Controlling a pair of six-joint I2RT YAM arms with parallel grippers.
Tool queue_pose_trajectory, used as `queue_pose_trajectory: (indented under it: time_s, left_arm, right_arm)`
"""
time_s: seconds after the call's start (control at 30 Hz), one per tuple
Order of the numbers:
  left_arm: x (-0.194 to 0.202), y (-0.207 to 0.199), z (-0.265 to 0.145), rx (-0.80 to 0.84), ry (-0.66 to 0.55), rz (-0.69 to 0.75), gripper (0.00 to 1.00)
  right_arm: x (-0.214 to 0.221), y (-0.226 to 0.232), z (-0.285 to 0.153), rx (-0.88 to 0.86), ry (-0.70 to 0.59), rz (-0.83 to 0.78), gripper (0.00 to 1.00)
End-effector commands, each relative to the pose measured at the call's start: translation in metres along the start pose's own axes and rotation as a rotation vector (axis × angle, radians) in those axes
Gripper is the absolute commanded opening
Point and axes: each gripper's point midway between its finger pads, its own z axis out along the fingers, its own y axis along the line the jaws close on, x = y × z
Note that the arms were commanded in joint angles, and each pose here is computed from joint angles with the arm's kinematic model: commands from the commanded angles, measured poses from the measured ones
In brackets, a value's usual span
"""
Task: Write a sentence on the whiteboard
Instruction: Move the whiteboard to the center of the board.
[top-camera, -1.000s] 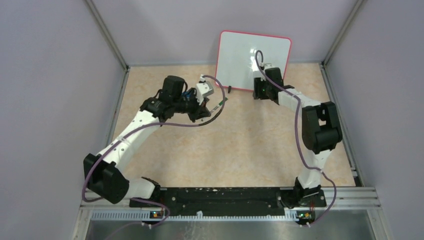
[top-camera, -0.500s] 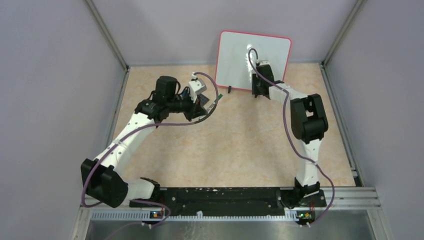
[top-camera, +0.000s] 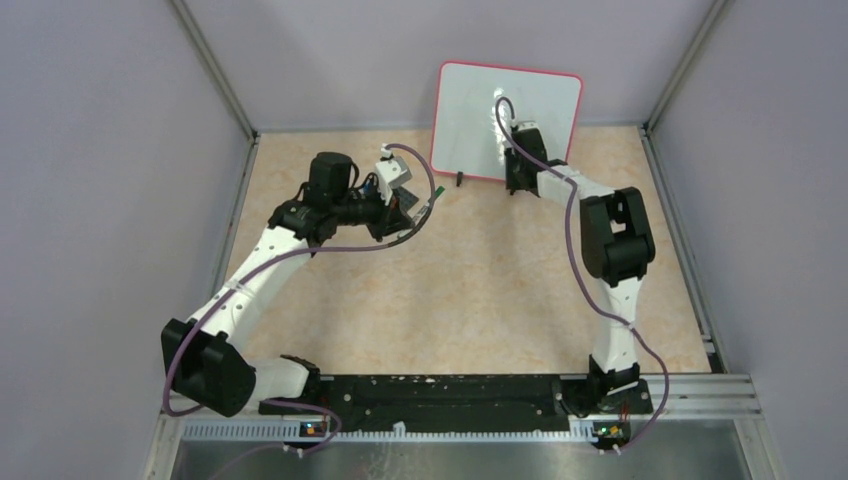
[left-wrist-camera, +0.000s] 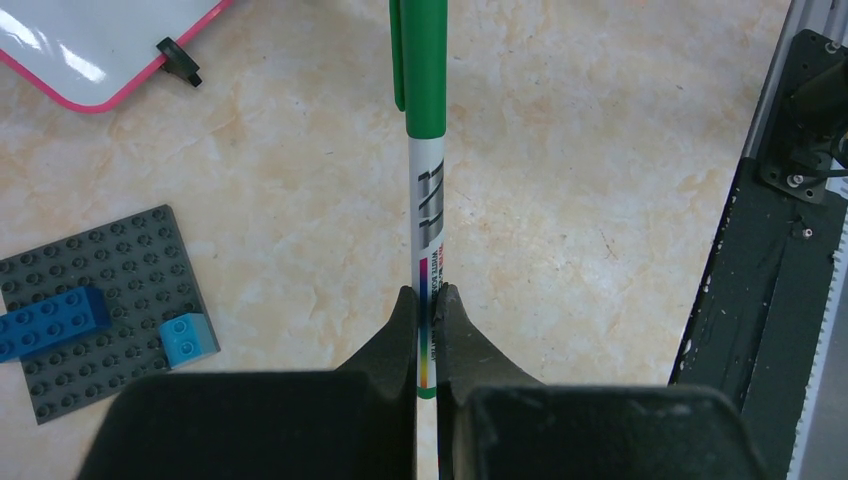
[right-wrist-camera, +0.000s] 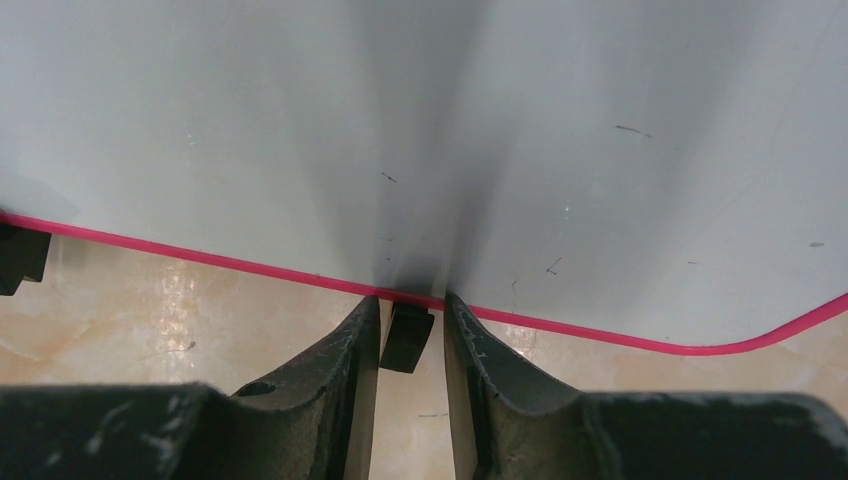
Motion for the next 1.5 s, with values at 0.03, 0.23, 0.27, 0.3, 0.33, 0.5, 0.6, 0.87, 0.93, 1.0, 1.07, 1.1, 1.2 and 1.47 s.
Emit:
queue_pose_trajectory:
  time_s: [0.03, 0.23, 0.27, 0.3, 0.33, 0.5, 0.6, 0.87, 0.93, 1.0, 1.07, 1.1, 1.2, 1.47]
  left_arm:
    - [-0.014, -0.004, -0.006, 0.009, -0.055, 0.023, 0.00]
    - [-0.015, -0.003, -0.007, 0.003, -0.059, 0.024, 0.00]
    - [-0.015, -0.003, -0.007, 0.002, -0.059, 0.020, 0.00]
    - [-0.016, -0.003, -0.007, 0.004, -0.060, 0.021, 0.00]
    - [-0.016, -0.003, -0.008, 0.003, -0.061, 0.020, 0.00]
    - [-0.018, 0.000, -0.011, -0.011, -0.069, 0.016, 0.00]
    - [-0.020, 0.003, -0.015, -0.019, -0.086, 0.004, 0.00]
    - [-0.023, 0.002, -0.017, -0.002, -0.104, -0.018, 0.00]
    - [-0.027, 0.002, -0.021, -0.005, -0.121, -0.019, 0.00]
    - [-0.032, 0.001, -0.024, -0.009, -0.138, -0.019, 0.00]
    - [-0.036, 0.001, -0.028, -0.017, -0.154, -0.017, 0.00]
    - [-0.040, 0.002, -0.030, -0.022, -0.164, -0.015, 0.00]
    - [-0.049, -0.001, -0.037, -0.028, -0.188, -0.008, 0.00]
    - [-0.077, -0.014, -0.060, -0.040, -0.244, 0.040, 0.00]
  right_arm:
    - [0.004, 0.008, 0.009, -0.016, 0.030, -0.023, 0.30]
    - [0.006, 0.007, 0.004, -0.019, 0.037, -0.028, 0.04]
    - [0.007, 0.007, 0.001, -0.020, 0.041, -0.031, 0.00]
    - [0.008, 0.006, -0.003, -0.022, 0.044, -0.033, 0.00]
    - [0.009, 0.006, -0.007, -0.027, 0.045, -0.036, 0.00]
    - [0.021, 0.004, -0.038, -0.077, 0.051, -0.094, 0.00]
    - [0.035, 0.003, -0.059, -0.126, 0.053, -0.165, 0.00]
    - [0.088, 0.003, -0.120, -0.275, 0.120, -0.292, 0.00]
    - [0.107, 0.001, -0.132, -0.299, 0.137, -0.312, 0.00]
    - [0.119, 0.002, -0.145, -0.322, 0.140, -0.340, 0.00]
    - [0.128, 0.004, -0.156, -0.342, 0.133, -0.365, 0.00]
    - [0.131, 0.006, -0.162, -0.351, 0.126, -0.376, 0.00]
    - [0.144, 0.013, -0.176, -0.371, 0.125, -0.409, 0.00]
    - [0.177, 0.021, -0.193, -0.362, 0.163, -0.452, 0.00]
